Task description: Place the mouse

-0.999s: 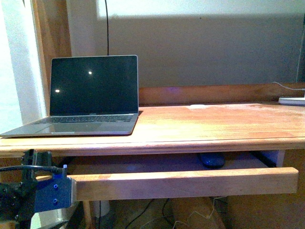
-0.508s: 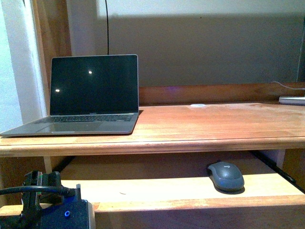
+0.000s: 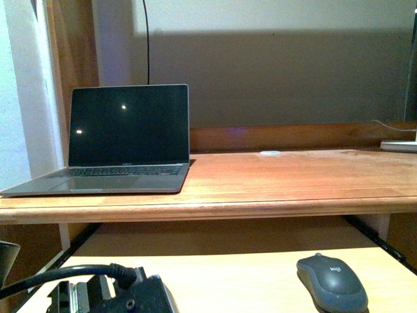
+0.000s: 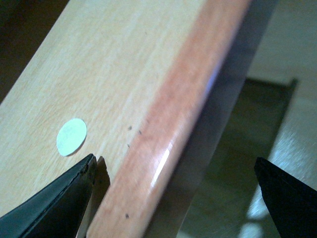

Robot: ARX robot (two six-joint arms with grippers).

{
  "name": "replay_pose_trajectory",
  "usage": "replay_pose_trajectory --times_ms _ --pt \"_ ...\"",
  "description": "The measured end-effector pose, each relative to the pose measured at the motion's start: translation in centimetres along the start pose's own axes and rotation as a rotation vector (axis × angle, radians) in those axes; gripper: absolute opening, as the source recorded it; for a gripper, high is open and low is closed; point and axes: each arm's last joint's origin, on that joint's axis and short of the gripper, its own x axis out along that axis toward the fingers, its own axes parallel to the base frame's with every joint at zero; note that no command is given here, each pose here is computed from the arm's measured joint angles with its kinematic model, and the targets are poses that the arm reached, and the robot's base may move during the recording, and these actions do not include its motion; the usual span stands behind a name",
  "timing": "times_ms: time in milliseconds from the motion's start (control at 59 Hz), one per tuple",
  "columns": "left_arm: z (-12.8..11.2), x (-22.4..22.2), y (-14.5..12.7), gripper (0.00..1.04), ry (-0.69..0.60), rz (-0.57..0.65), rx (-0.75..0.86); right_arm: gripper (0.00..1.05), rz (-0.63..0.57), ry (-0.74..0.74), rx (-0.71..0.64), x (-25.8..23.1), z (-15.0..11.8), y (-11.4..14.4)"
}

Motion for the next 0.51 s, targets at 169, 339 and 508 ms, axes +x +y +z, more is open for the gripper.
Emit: replay_pose_trajectory --times_ms 169,339,508 --pt "2.3 -1.2 1.2 0.97 -0.173 0.011 -0.442 0.97 0.0 0.0 0.0 0.0 0.0 0.0" --pt "4.8 -3.6 3.5 0.97 -0.322 0.151 -0.767 0.97 0.0 0.0 0.0 0.0 0.0 0.0" --pt "5.6 -6.9 4.1 0.97 -0.359 0.497 -0.686 0.97 0.0 0.0 0.0 0.0 0.0 0.0"
